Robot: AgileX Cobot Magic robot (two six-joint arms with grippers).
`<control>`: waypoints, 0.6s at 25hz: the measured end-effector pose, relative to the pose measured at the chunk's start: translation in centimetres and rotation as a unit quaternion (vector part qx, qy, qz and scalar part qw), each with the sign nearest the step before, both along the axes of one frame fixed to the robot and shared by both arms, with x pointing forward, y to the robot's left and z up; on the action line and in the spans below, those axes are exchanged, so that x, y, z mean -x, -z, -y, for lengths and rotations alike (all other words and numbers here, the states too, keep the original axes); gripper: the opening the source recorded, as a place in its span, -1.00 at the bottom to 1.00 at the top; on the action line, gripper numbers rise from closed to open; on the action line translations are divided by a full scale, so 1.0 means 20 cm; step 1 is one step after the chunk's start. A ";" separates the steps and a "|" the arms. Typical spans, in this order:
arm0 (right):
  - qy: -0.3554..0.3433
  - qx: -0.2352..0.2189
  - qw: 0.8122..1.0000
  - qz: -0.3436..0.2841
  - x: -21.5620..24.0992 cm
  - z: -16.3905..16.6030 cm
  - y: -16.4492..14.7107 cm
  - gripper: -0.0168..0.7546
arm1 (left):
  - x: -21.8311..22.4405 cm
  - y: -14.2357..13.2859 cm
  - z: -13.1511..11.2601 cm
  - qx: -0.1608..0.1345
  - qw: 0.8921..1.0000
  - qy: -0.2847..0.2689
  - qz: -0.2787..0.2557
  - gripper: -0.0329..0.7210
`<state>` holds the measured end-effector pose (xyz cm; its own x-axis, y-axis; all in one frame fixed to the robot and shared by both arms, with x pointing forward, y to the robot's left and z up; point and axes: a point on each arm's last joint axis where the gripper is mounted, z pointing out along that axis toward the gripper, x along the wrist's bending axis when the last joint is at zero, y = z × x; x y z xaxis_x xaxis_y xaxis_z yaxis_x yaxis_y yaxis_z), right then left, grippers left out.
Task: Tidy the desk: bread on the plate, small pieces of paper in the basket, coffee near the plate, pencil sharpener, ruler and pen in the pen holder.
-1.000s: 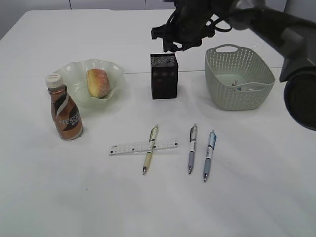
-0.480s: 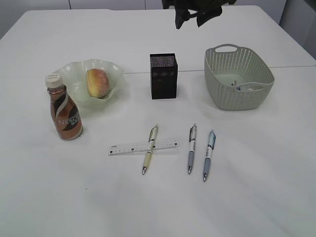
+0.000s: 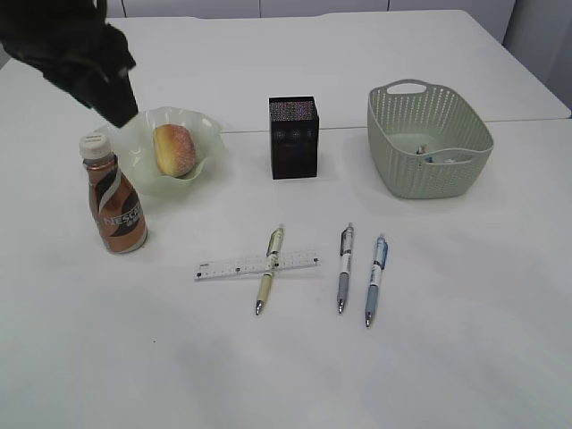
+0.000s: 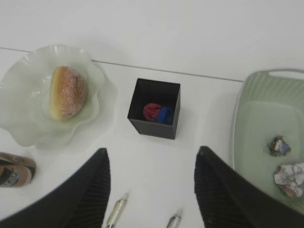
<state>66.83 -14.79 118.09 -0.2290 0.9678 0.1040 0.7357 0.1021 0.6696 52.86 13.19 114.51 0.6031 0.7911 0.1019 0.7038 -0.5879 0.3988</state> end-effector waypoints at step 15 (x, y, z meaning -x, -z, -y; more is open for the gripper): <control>0.001 0.049 0.994 -0.101 0.44 0.17 0.06 0.20 | 0.12 0.10 0.17 0.009 0.995 0.089 -0.043 -0.11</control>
<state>57.94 -18.11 116.84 -0.2116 0.9759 0.0531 0.8541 0.1583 0.4954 50.37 9.84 112.44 0.7402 0.6716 0.0316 0.6204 -0.7004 0.3529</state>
